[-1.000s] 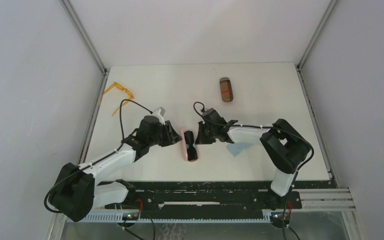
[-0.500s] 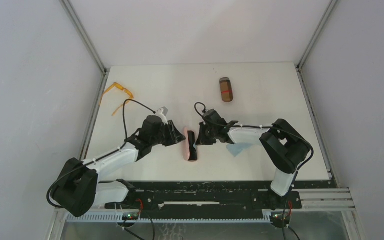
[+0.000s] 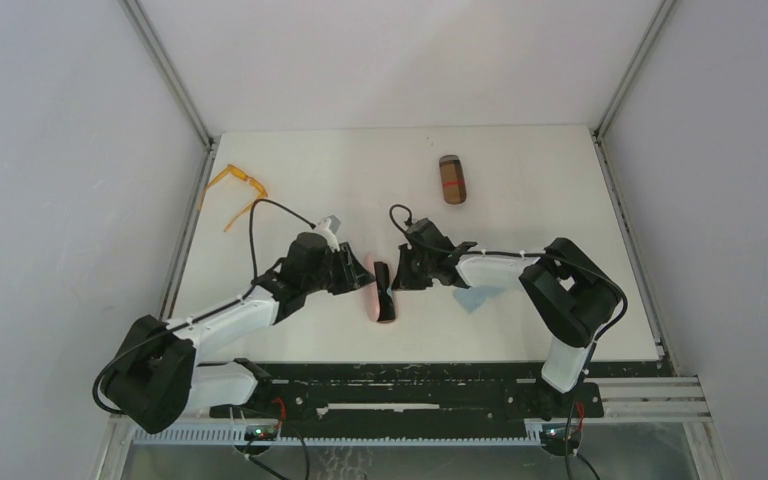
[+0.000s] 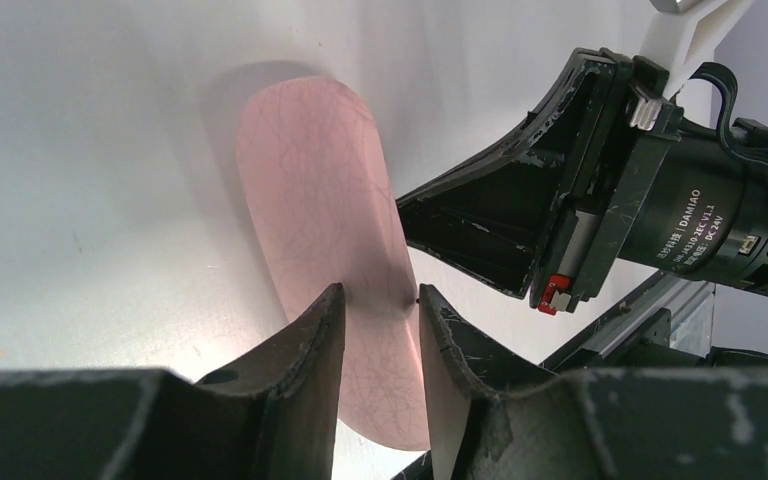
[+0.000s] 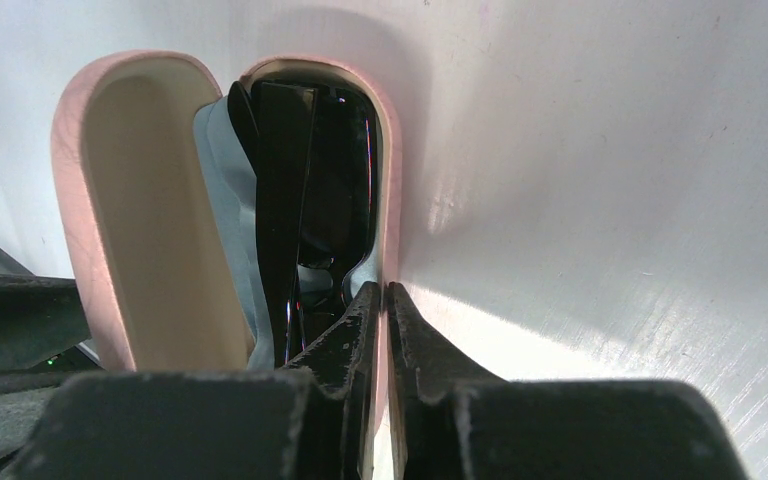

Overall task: Organize the sunglasses
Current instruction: Close the sunglasses case at the center of the board.

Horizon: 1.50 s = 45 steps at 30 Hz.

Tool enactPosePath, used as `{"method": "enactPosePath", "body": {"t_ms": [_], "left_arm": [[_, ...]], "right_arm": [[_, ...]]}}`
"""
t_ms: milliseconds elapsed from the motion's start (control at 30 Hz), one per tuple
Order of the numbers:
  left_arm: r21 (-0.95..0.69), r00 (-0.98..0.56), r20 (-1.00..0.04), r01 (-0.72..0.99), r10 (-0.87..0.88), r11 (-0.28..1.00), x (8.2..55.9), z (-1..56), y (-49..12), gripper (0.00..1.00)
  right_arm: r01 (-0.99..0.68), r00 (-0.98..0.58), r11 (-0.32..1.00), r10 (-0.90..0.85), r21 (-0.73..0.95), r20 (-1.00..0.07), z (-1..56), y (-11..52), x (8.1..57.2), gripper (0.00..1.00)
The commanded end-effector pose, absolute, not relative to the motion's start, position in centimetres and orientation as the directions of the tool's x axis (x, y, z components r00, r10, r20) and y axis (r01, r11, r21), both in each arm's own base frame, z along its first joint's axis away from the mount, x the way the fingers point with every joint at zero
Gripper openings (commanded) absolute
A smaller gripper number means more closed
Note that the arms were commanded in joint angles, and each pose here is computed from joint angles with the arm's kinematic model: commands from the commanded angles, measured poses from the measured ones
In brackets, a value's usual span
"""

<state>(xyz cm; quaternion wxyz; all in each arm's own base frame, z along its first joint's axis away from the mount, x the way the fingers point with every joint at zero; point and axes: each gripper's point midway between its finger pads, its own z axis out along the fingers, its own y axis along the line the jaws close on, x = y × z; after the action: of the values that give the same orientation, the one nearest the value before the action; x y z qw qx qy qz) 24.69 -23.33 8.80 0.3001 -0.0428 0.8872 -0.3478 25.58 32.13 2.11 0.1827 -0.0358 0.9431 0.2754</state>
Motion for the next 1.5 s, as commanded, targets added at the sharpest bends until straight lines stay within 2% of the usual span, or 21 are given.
{"method": "enactPosePath", "body": {"t_ms": [0, 133, 367, 500, 833, 1133, 1467], "left_arm": [[-0.665, -0.797, -0.526, 0.168, -0.298, 0.727, 25.6, 10.8, -24.5, 0.37], [-0.661, -0.801, -0.522, 0.165, -0.292, 0.732, 25.6, 10.5, -24.6, 0.34], [-0.650, -0.803, -0.524, 0.160, -0.285, 0.743, 25.6, 10.2, -24.4, 0.33], [-0.647, -0.803, -0.524, 0.159, -0.283, 0.746, 25.6, 10.2, -24.3, 0.33], [-0.636, -0.805, -0.525, 0.156, -0.276, 0.756, 25.6, 10.0, -24.2, 0.32], [-0.620, -0.813, -0.519, 0.146, -0.264, 0.771, 25.6, 9.3, -24.1, 0.31], [-0.573, -0.826, -0.522, 0.157, -0.211, 0.804, 25.2, 8.3, -24.4, 0.29]], "right_arm": [[-0.187, -0.911, 0.822, 0.061, 0.538, -0.409, 3.9, 32.8, 26.5, 0.03], [-0.192, -0.907, 0.820, 0.061, 0.539, -0.416, 4.3, 32.7, 26.5, 0.04], [-0.225, -0.880, 0.795, 0.081, 0.563, -0.467, 6.3, 32.3, 26.5, 0.20], [-0.224, -0.867, 0.797, 0.101, 0.561, -0.489, 7.1, 31.4, 26.5, 0.23], [-0.175, -0.901, 0.823, 0.087, 0.541, -0.424, 3.9, 30.6, 26.2, 0.07], [-0.199, -0.924, 0.777, 0.055, 0.597, -0.379, 3.1, 32.4, 25.8, 0.05], [-0.198, -0.925, 0.774, 0.055, 0.602, -0.375, 3.0, 32.7, 26.1, 0.05]]}}
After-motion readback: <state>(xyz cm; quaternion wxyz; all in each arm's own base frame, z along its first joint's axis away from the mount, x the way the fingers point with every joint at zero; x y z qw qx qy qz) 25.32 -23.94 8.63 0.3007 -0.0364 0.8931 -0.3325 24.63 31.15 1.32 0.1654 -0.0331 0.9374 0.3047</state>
